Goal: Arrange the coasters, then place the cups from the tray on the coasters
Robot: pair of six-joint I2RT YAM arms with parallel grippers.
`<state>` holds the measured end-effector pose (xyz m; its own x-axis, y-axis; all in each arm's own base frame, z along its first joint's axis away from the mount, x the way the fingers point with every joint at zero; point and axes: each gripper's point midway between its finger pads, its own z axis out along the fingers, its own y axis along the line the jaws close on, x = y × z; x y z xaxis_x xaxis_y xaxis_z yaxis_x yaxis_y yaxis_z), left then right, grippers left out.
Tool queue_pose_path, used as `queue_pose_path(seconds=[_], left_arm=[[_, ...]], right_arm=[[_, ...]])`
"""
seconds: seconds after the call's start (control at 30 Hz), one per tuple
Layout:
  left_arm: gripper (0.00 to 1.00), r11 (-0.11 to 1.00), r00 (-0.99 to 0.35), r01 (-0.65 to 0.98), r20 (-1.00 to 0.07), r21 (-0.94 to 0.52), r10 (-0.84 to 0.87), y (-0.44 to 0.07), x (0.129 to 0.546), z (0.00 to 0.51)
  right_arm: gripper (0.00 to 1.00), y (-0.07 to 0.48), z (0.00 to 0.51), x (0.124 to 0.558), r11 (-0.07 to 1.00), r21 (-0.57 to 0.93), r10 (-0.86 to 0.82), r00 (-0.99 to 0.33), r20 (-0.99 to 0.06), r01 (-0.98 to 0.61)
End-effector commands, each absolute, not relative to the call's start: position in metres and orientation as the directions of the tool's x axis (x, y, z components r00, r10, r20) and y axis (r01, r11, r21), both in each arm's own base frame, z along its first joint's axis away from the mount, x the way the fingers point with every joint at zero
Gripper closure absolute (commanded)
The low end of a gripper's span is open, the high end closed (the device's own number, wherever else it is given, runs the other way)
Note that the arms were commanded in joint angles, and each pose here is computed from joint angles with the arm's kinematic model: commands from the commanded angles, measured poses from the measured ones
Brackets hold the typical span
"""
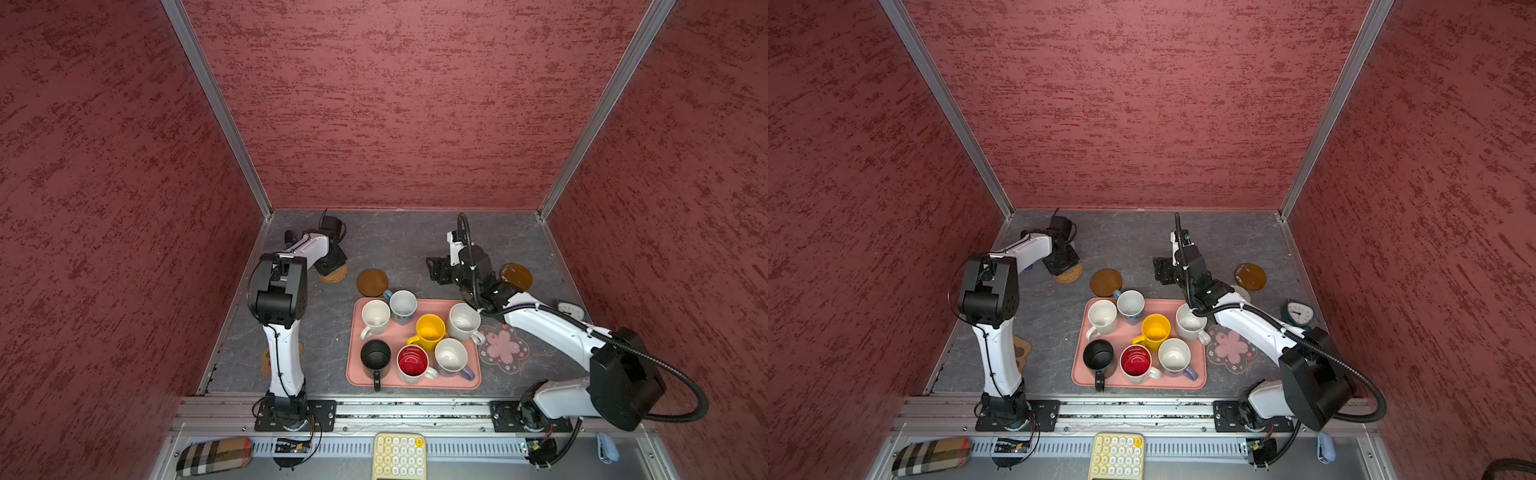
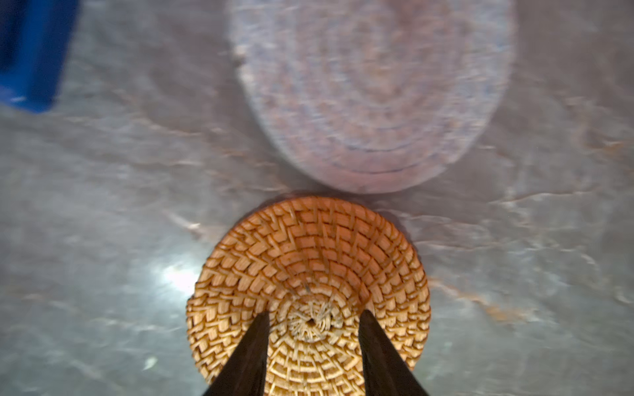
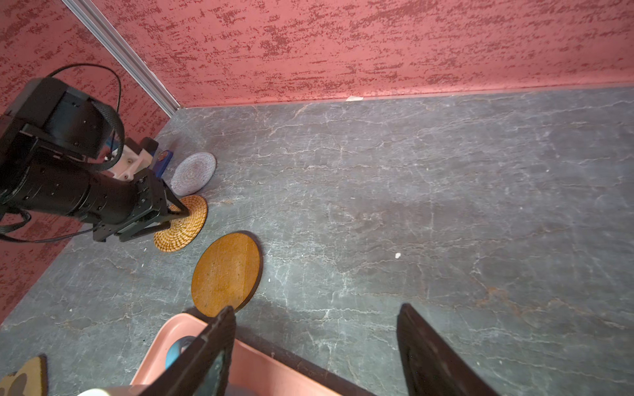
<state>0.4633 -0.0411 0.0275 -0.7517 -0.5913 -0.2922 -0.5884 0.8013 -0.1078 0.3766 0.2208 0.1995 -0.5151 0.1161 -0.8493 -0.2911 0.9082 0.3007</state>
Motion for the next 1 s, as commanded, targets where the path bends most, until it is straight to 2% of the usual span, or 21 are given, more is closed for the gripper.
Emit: queue_pose_path(seconds=[0.0,0.5,0.97], left_arm=[[0.57,0.812,-0.785,-0.565,-0.208,-0.146,-0.583,-0.077,0.466,0.005],[0.56,0.877,-0.863,-0.4,-0.212,-0.266,-0.459,-0.184,0.528,0.019],[0.56,0.887,-0.901,-0.297,-0.204,-0.355,-0.383,-0.262,0.537,0.014]], right_arm=[[0.25,0.219,0.213,0.385,0.905,0.295,0.123,-0.475,-0.871,-0.307],[0.25,0.214,0.212,0.393,0.897,0.317,0.145,-0.475,-0.868,-0.307],[0.25,0.206,0.217,0.391,0.895,0.33,0.164,-0.463,-0.871,-0.302]])
